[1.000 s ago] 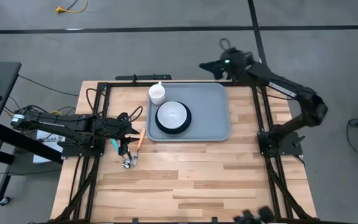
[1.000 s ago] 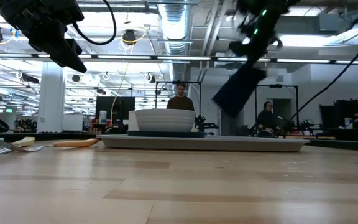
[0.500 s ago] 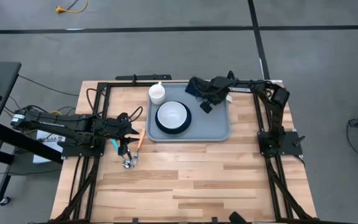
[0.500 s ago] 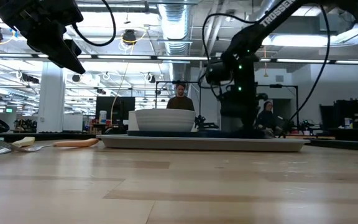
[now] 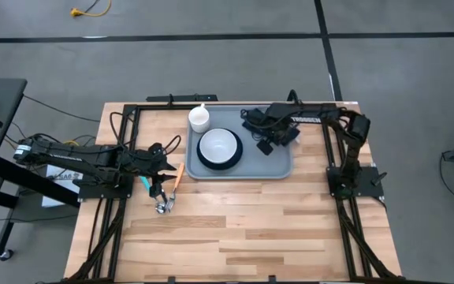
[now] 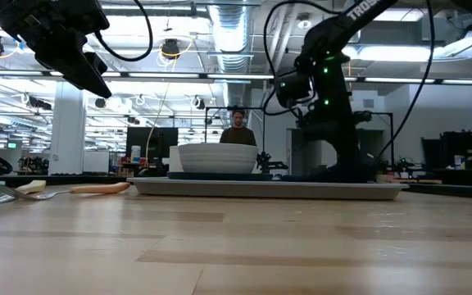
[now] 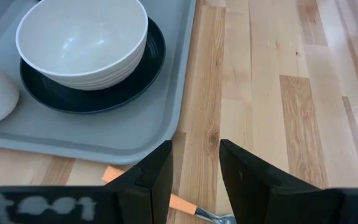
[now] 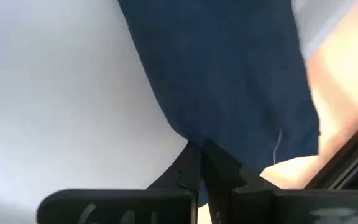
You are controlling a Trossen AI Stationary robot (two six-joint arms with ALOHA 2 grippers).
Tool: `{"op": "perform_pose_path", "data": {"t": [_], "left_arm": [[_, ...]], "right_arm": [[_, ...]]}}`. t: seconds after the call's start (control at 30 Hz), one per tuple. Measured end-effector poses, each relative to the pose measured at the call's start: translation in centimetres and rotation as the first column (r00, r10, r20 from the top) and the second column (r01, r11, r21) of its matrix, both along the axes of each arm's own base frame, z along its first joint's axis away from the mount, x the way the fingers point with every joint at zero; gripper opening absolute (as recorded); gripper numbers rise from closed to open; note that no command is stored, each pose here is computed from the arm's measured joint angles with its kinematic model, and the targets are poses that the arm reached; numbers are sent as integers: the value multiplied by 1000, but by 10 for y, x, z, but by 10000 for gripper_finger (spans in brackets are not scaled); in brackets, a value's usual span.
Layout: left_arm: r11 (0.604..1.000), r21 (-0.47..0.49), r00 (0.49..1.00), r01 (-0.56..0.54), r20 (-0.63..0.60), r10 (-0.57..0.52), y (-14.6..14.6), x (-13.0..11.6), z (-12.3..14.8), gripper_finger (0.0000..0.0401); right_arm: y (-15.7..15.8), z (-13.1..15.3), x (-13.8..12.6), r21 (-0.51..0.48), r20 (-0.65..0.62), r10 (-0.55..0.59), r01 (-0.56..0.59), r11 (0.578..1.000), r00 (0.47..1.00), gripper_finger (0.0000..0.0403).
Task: Set up tray
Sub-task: Put the dark blue table napkin to the right of the dark blue plate on the gray table tray
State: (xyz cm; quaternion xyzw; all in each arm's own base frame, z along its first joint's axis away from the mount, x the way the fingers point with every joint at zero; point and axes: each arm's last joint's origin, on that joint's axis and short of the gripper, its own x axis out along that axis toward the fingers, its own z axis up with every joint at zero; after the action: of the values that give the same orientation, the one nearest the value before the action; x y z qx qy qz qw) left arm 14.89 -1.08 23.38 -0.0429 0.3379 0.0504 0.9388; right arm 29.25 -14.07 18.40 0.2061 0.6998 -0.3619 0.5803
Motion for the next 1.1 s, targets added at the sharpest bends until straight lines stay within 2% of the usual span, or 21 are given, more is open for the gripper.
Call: {"op": "perform_pose_path", "data": {"t": [0.1, 0.27, 0.47, 0.7, 0.83, 0.93, 1.1], "left_arm": [[1000, 0, 1000, 0, 0, 0, 0, 0, 0, 118], [1000, 1, 1000, -1, 0, 1, 0, 0, 0, 118], [1000, 1, 1000, 0, 0, 0, 0, 0, 0, 118], [1000, 0, 1000, 0, 0, 0, 0, 0, 0, 118], [1000, -3, 1000, 5, -1, -5, 0, 0, 0, 118], [1000, -3, 1000, 5, -6, -5, 0, 0, 0, 118], [1000, -2, 1000, 4, -10, -4, 0, -1, -1, 118]], "right_arm": [[9, -1, 2, 61, 4, -18, 18, 998, 1000, 0], [21, -3, 12, 134, 85, -29, 17, 991, 996, 0], [29, -4, 23, 170, 180, -52, 21, 985, 982, 0], [32, -3, 38, 210, 329, -59, -12, 978, 943, 0], [34, -3, 41, 220, 353, -47, -34, 975, 934, 2], [35, -3, 40, 224, 346, -10, -72, 972, 938, 16], [37, -3, 39, 226, 338, 24, -106, 968, 941, 65]]}}
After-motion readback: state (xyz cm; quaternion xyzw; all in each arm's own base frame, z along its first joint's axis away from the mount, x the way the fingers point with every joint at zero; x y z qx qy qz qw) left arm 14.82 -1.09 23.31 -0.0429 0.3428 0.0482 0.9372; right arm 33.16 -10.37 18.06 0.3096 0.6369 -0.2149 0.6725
